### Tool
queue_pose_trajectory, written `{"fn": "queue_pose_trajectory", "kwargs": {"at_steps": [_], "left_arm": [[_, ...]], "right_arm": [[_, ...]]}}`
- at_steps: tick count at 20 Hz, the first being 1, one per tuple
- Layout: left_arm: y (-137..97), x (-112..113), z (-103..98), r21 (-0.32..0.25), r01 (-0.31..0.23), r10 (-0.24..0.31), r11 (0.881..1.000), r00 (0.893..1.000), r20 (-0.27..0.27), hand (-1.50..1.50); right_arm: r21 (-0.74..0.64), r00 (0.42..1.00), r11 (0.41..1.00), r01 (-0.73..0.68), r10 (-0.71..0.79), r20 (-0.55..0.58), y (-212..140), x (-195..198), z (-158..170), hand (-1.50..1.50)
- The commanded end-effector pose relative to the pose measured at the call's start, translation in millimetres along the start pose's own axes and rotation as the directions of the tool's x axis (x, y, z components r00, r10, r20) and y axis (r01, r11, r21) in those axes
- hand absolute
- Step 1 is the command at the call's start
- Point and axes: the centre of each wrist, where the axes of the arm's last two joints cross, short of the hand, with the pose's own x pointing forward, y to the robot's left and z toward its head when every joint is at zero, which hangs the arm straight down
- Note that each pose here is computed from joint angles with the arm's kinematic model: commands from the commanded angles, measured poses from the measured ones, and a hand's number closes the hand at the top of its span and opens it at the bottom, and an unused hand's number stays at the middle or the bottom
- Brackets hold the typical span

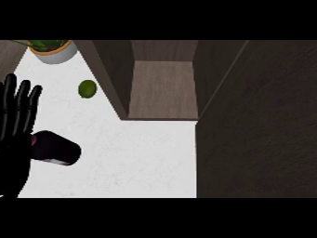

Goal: Pick up the wine, place it into the cabinet and close the cabinet

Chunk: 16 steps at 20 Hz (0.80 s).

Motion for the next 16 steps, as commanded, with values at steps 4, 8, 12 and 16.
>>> {"fn": "queue_pose_trajectory", "kwargs": {"at_steps": [4, 8, 12, 16], "left_arm": [[3.9, -19.1, 11.9, 0.315, 0.253, -0.233, 0.915, 0.967, -0.100, -1.50], [-14.7, -22.4, 1.1, 0.516, 0.109, -0.027, 0.850, 0.986, -0.164, -1.50], [-62.6, -17.2, -20.8, 0.552, 0.079, -0.008, 0.830, 0.991, -0.131, -1.50], [-97.1, -13.1, -33.0, 0.551, 0.080, -0.006, 0.831, 0.991, -0.135, -1.50]], "right_arm": [[-0.002, 0.999, 1.000, 0.025, -0.026, -0.024, 2.2, -0.5, 22.8, -1.50], [0.209, 0.984, 0.967, 0.145, -0.118, -0.135, 17.8, 11.0, 35.3, -1.50], [0.215, 0.979, 0.963, 0.163, -0.130, -0.159, 13.2, 23.3, 38.7, -1.50], [0.219, 0.978, 0.962, 0.162, -0.127, -0.168, 10.2, 54.9, 46.2, -1.50]]}}
